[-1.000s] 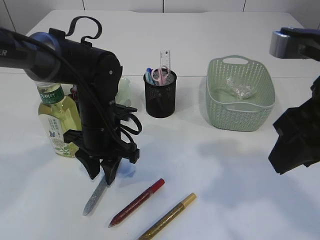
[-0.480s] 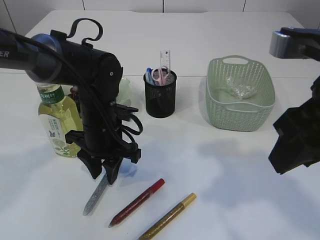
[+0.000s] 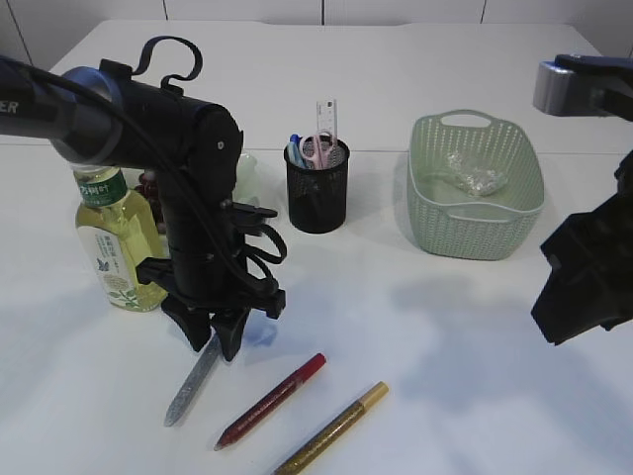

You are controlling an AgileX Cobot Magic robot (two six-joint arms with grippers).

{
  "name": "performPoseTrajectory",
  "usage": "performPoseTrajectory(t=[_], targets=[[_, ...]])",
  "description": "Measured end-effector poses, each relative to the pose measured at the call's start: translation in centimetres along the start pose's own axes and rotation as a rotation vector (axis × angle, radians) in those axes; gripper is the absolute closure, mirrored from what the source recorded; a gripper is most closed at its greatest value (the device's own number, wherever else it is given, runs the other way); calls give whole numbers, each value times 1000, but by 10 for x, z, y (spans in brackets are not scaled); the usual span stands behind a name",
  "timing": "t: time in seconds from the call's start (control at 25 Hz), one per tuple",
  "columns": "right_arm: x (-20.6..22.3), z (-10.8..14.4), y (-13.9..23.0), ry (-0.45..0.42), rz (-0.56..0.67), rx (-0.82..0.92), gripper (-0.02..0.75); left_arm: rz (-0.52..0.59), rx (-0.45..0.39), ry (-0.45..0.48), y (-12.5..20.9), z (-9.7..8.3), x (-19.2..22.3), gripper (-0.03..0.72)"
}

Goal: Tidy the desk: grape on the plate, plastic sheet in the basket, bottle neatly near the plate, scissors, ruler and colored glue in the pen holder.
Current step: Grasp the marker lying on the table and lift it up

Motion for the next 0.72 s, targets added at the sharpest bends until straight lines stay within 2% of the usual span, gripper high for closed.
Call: performPoseTrajectory(t=[0.72], targets=[[0,0,0,0,0,-2,353,40,-3,-17,0,1,16,410]])
Point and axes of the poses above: a point on each arm's last joint axis where the gripper is mounted, x pointing out along that axis toward the gripper, z along the wrist's bending axis when the last joint is at zero, y = z × x, the point moved 3 cm from there along x, pointing out along that axis toward the gripper, and after that the axes turned 11 degrees about -x, right-handed, at the moved point
